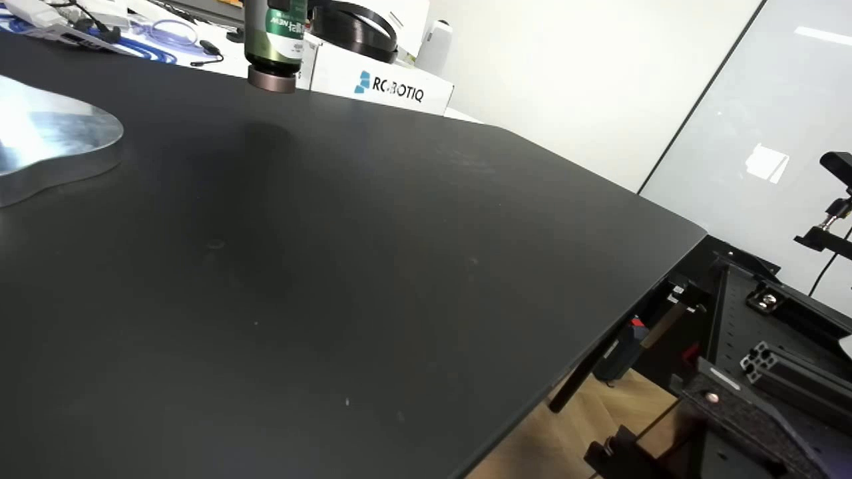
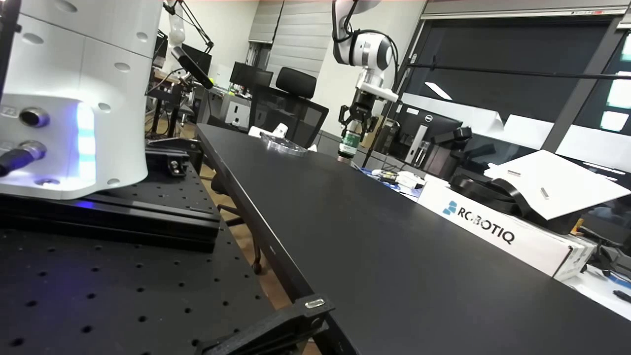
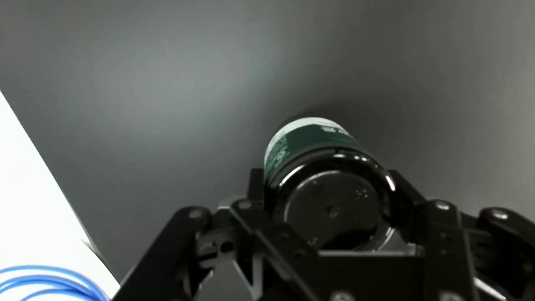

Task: Move the bottle to the center

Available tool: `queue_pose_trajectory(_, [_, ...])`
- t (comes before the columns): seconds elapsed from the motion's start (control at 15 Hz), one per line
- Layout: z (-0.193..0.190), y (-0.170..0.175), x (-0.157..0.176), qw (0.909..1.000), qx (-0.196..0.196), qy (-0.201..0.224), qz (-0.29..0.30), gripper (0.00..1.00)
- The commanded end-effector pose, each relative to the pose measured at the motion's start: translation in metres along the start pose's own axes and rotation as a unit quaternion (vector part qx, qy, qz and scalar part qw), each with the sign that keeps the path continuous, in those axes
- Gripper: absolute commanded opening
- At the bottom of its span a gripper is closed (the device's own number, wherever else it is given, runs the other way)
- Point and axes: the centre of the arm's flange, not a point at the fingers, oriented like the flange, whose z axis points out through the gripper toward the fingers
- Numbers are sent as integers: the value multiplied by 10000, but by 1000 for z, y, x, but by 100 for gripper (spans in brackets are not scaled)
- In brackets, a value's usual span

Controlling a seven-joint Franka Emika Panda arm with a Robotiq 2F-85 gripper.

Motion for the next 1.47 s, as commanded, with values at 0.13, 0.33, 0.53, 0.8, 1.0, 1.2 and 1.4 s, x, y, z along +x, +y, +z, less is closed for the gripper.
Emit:
queue_pose_trajectory(0.13, [-9,-29,-78,9992,91,-264,-288,45])
queue_pose_trajectory(0.33, [-12,-41,-107,9985,113,-311,-427,45])
queue_pose_trajectory(0.53, [-12,-50,-132,9979,135,-304,-556,45])
queue_pose_trajectory(0.8, [-4,-66,-165,9966,233,-267,-744,45])
queue_pose_trajectory(1.0, [12,-83,-190,9954,340,-246,-856,45])
queue_pose_trajectory(1.2, [23,-99,-212,9954,284,-95,-913,45])
queue_pose_trajectory(1.4, [33,-115,-236,9959,153,160,-877,45])
